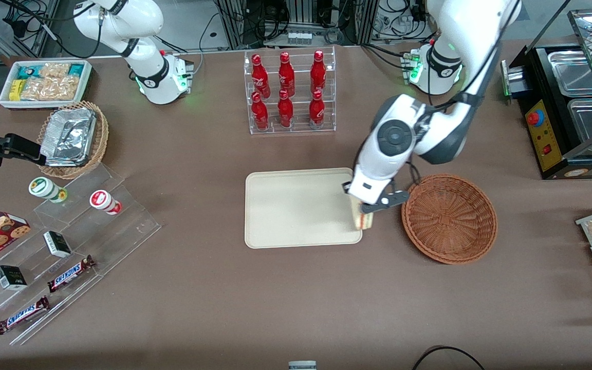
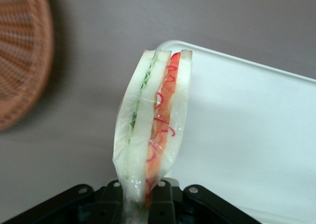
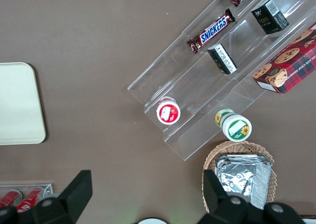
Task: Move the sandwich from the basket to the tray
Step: 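Carry the held sandwich over to the beige tray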
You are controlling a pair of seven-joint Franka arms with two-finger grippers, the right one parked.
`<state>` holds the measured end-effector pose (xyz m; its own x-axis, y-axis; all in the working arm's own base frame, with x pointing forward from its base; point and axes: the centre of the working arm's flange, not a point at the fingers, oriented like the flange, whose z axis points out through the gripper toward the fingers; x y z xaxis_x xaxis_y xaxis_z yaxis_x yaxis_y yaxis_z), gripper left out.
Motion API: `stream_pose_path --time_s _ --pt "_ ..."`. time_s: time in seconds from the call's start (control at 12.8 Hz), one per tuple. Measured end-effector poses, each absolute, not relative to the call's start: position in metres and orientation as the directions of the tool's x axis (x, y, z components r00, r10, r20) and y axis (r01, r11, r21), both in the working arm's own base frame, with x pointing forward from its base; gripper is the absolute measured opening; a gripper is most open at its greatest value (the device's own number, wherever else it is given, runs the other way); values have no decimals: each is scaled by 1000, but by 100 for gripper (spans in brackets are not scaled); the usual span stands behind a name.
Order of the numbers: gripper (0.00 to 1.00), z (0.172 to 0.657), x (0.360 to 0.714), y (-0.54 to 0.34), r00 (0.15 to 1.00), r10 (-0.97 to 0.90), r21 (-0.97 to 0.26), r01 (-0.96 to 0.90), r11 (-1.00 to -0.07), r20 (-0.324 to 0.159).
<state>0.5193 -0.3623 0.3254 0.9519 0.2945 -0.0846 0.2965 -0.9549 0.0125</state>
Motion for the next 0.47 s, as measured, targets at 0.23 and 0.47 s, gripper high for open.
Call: stream_pose_path --time_s 0.23,0.47 --pt "16 310 508 -413 947 309 11 311 -950 -92" --pt "16 303 496 -464 939 330 30 334 -942 -94"
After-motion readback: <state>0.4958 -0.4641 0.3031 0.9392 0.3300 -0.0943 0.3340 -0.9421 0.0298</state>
